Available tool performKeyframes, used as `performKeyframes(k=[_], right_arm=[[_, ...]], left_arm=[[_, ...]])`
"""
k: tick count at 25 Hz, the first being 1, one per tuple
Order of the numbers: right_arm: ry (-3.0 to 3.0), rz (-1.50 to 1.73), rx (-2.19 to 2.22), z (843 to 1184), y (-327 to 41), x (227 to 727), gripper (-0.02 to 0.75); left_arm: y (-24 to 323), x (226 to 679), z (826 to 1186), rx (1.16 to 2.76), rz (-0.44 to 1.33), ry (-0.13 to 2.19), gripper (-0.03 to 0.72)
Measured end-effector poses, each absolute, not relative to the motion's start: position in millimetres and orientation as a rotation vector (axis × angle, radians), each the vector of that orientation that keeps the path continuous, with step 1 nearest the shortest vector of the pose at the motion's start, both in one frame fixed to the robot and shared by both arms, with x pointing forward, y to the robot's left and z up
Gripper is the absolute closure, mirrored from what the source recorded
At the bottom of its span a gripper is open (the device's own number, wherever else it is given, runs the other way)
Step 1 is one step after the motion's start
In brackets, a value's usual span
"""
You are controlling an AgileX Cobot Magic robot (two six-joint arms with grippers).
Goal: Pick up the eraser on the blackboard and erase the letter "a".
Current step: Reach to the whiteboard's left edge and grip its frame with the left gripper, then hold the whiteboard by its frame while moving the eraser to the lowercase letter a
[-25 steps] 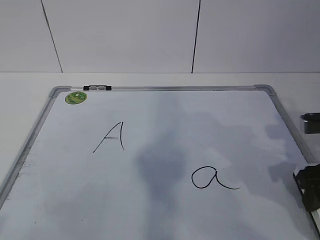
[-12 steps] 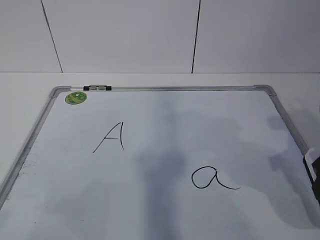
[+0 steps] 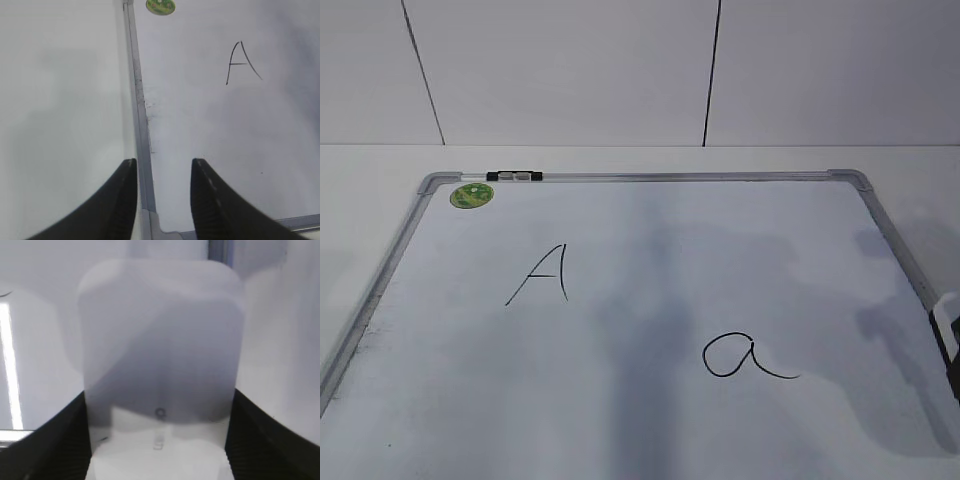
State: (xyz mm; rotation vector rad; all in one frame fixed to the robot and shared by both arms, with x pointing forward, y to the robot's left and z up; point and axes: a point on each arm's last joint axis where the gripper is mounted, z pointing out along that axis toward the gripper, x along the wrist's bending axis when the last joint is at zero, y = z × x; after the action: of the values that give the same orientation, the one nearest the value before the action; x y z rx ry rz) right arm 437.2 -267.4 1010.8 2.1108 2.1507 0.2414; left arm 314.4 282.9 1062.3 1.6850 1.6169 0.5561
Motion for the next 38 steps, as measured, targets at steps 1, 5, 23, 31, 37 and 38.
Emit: performKeyframes(k=[1,5,23,31,37,38], right_arm=[[2.153,0.236,2.113,1011,-267,437,0.174],[2.157,0.228,2.116,1011,-268,436,0.174],[2.162,0.22,2.117,1011,-268,436,0.174],[2.162,0.219,2.118,1011,-268,435,0.174],[2.162,0.219,2.118,1011,-268,435,0.174],[2.162,0.219,2.118,1011,-268,435,0.174]], left_arm=[[283,321,1060,1.696,0.538,1.638,0.413],[284,352,1047,1.744,0.454,1.733,0.412],[284,493,1033,1.933,0.219,1.895,0.311],[281,541,1007,2.038,-0.005,1.963,0.309],[280,571,985,2.066,-0.069,1.99,0.377],[280,574,983,2.071,-0.079,1.992,0.393]])
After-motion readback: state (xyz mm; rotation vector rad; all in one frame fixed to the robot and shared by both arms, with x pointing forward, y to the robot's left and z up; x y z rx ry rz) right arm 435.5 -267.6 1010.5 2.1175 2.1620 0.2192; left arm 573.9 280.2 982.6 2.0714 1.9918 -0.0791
